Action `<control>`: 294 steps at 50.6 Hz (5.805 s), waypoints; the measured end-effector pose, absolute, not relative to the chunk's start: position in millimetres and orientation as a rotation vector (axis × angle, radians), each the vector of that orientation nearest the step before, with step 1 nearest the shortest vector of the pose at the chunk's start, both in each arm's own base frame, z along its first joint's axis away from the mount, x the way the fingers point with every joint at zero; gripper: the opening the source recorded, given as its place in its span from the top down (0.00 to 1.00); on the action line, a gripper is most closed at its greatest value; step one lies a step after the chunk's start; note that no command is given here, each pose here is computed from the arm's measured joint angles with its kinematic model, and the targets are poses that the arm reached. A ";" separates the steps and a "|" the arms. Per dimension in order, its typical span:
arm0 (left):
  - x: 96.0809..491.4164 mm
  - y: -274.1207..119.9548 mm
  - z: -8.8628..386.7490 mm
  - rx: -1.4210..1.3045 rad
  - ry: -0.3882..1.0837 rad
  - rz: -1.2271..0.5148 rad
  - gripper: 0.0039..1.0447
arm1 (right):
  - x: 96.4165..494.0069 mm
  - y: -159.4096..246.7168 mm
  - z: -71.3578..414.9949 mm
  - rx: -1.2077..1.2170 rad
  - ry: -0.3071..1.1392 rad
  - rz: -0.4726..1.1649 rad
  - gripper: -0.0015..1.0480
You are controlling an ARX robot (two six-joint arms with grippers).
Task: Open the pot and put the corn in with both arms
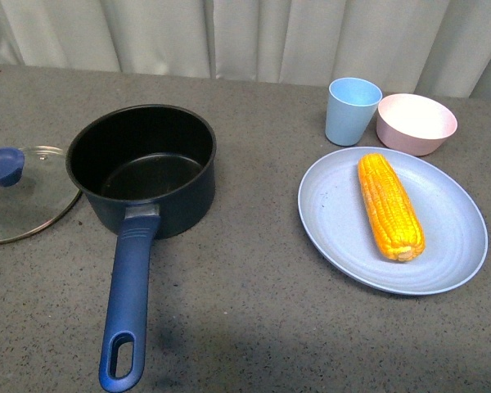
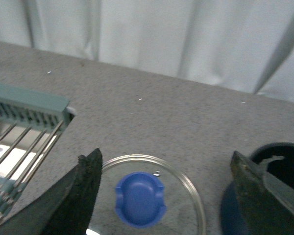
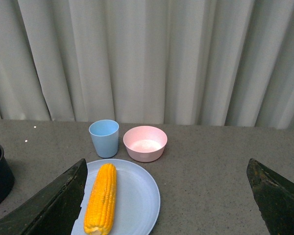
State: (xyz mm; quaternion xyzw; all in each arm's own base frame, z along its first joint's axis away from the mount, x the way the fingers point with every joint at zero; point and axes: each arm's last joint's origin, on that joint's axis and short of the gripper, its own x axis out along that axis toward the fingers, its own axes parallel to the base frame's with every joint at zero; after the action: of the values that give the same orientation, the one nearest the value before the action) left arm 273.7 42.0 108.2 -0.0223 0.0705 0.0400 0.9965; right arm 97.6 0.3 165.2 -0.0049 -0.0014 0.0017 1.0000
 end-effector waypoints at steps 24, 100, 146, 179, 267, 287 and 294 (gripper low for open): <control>197.9 13.9 141.3 -0.015 0.017 -0.001 0.97 | 97.6 0.2 165.2 -0.009 -0.002 0.003 0.09; 114.8 0.2 173.6 -0.007 -0.023 0.002 0.97 | 97.6 0.2 165.1 -0.010 -0.002 0.003 0.09; 96.8 0.2 170.0 -0.007 -0.017 0.002 0.56 | 97.8 -0.6 163.5 -0.052 0.062 -0.052 0.09; 96.7 0.1 170.1 -0.005 -0.018 0.001 0.06 | 253.0 17.9 116.2 0.046 0.725 0.020 0.09; 96.7 0.1 170.1 -0.005 -0.018 0.001 0.06 | 345.1 77.0 81.6 0.151 1.019 0.170 0.96; 96.7 0.1 170.1 -0.005 -0.018 0.001 0.06 | 379.0 137.2 147.0 0.610 0.903 0.570 0.96; 96.7 0.1 170.1 -0.005 -0.018 0.001 0.06 | 390.0 181.1 155.1 0.646 0.936 0.647 0.97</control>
State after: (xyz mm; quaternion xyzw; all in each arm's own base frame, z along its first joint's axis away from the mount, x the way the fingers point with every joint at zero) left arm 96.7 0.1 170.1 -0.0024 -0.0089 0.0007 1.0000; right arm 390.0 181.1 155.1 0.3004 0.4354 0.3009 0.7935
